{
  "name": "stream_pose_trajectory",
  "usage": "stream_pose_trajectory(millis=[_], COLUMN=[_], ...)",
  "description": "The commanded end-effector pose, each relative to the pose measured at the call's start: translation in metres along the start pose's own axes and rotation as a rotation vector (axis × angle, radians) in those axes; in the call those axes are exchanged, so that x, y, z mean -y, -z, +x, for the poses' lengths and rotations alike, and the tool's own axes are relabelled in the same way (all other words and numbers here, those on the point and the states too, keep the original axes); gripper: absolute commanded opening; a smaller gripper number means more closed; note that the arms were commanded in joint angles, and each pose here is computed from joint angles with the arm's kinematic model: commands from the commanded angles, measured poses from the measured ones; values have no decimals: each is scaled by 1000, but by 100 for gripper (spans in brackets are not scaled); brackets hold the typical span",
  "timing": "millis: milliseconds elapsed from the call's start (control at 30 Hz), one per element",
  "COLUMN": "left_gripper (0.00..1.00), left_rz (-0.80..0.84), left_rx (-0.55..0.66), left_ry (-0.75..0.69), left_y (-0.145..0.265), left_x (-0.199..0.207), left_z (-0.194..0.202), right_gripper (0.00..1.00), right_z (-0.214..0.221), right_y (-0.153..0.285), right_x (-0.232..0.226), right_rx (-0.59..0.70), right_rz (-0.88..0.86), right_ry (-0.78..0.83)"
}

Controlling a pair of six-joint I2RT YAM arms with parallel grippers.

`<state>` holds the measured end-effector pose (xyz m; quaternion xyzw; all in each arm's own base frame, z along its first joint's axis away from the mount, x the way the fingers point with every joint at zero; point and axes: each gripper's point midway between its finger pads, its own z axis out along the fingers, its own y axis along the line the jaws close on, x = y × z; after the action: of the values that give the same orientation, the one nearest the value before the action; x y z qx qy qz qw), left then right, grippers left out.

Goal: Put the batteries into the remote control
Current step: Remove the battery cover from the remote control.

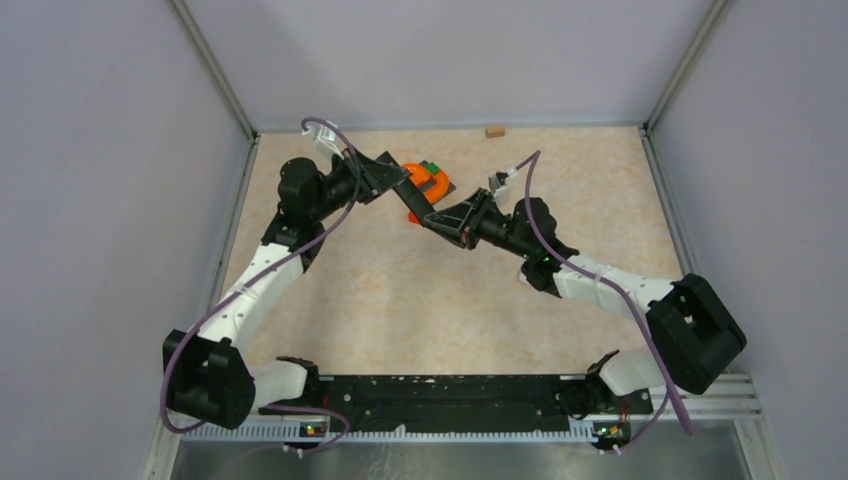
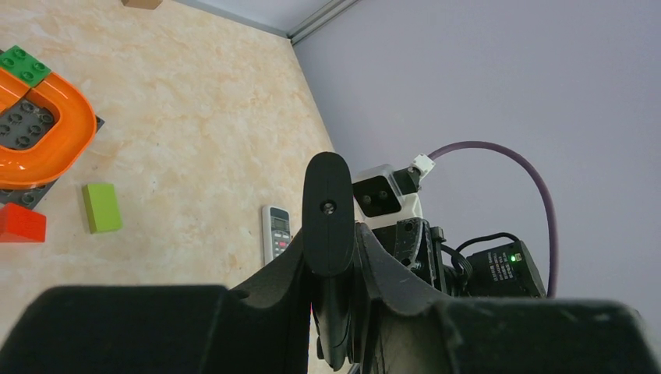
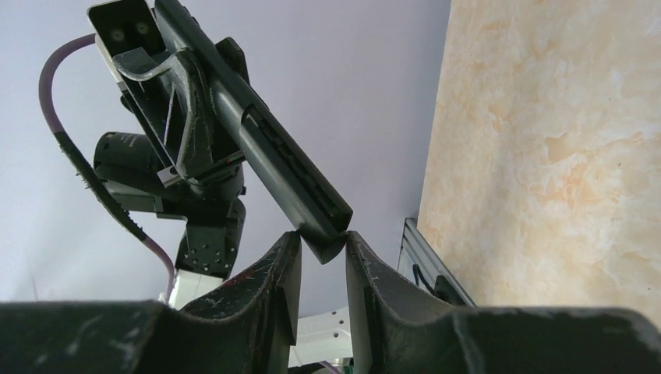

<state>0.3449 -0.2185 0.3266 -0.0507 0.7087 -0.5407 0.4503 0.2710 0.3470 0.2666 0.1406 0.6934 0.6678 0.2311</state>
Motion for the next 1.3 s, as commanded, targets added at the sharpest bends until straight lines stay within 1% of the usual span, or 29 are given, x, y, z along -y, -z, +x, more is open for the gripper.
stream_pose_trajectory(millis=[0,233,367,500,733,800,933,1000,1100,1267], left_gripper=[0,0,0,0,0,0,0,0,0,0], left_rz=[31,11,-4,4,29,28,29,8,-23,-27], left_rx=[56,57,49,27,-29,-35,-40,-37,-24,-21], left_ry=[-65,-80,-77,-57,-43,-44,-58,-72,-95,-101], left_y=[2,0,0,-1,-4,-4,-2,-1,1,1], left_x=[11,4,0,1,-1,-2,-4,-7,-12,-14], left_z=[-13,-12,-10,-7,4,6,8,8,6,6], right_gripper=[28,26,26,31,34,34,26,25,25,30], right_z=[-6,-12,-13,-14,-15,-17,-17,-17,-17,-15], right_y=[-2,0,1,0,-5,-6,-6,-6,-6,-6], right_x=[-28,-39,-42,-40,-36,-36,-35,-35,-32,-28], right_rx=[5,37,51,58,55,61,64,61,58,48], right_rz=[-33,-55,-82,-97,-95,-95,-87,-79,-56,-38], right_ry=[8,38,59,57,47,48,48,45,43,34])
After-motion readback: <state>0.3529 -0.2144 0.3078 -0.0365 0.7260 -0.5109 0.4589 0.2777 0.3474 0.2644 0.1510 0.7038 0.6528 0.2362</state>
